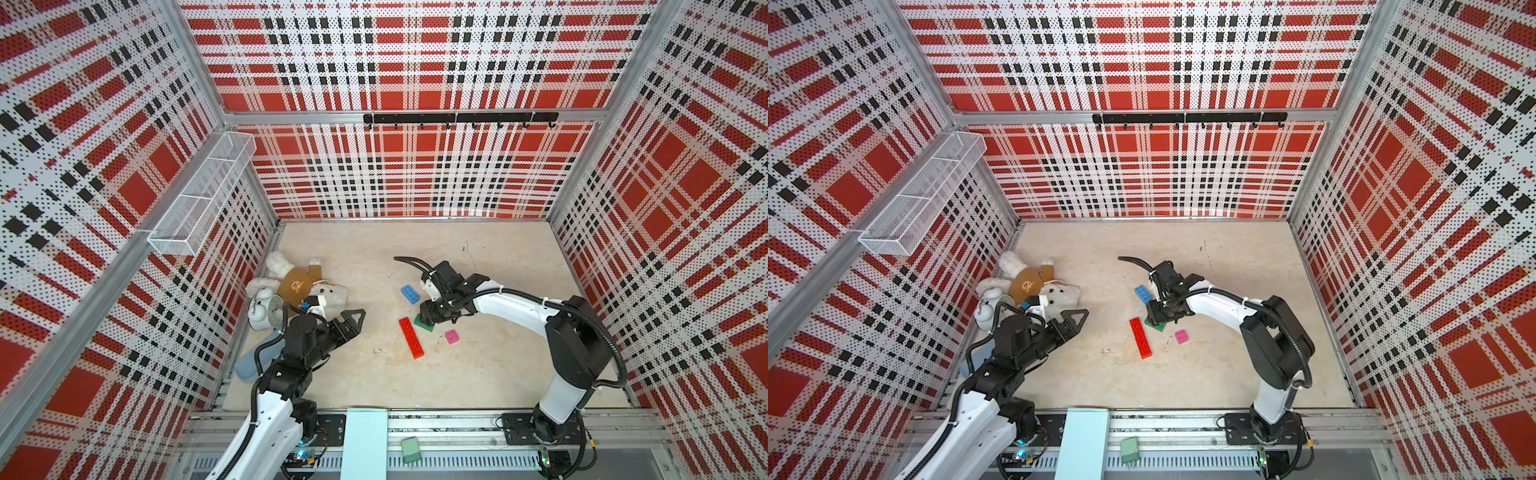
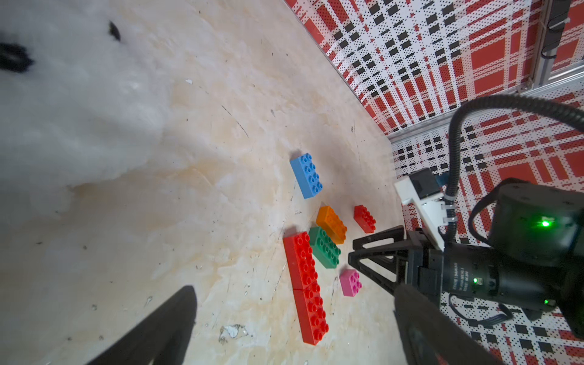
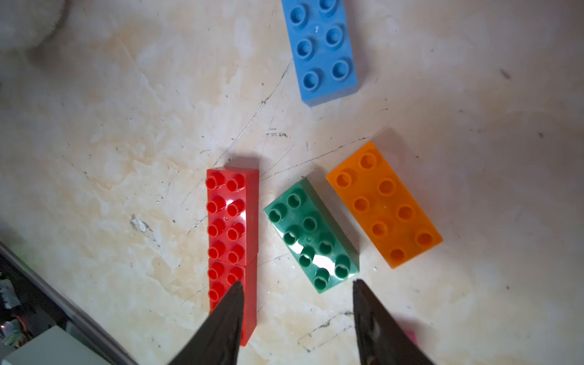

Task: Assemble a small pinwheel with lego
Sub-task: Pick up the lego brick from the center of the board, then assemble the lego brick with the lego brick.

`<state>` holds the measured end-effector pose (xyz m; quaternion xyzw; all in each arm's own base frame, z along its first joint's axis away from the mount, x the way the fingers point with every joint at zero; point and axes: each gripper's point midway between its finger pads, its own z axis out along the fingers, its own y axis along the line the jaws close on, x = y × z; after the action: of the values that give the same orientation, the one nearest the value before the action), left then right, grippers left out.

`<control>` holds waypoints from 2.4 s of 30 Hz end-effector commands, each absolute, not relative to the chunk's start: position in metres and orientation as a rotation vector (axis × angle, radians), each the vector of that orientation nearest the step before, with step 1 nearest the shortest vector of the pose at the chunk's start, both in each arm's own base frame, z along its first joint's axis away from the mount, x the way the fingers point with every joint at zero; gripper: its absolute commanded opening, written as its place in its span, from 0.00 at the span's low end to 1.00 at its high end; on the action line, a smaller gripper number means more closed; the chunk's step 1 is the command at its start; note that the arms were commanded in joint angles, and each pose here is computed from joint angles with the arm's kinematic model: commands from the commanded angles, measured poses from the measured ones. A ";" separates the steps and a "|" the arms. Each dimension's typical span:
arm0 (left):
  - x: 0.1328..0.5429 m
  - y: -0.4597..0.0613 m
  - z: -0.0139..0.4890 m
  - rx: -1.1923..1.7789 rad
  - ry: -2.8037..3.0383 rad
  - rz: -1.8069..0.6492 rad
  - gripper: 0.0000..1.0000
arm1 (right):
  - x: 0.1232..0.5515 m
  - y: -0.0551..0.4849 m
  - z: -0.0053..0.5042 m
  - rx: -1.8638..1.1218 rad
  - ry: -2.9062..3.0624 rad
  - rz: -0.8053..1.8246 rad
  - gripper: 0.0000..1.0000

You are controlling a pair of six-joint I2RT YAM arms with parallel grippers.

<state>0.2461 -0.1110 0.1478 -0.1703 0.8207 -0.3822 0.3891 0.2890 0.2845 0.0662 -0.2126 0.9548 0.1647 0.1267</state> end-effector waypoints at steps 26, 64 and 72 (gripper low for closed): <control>0.250 -0.109 0.150 -0.447 2.064 -1.004 0.99 | 0.300 0.287 0.032 -0.837 2.787 0.259 0.45; 0.244 -0.110 0.143 -0.415 2.108 -0.978 0.99 | 0.264 0.328 0.067 -0.688 2.811 0.374 0.22; 0.245 -0.110 0.148 -0.407 2.100 -0.983 0.99 | 0.257 0.326 0.059 -0.674 2.837 0.360 0.21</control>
<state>0.2445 -0.1128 0.1453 -0.1596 0.8246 -0.3881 0.3794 0.2599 0.3242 0.0665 -0.2335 0.9580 0.1264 0.1086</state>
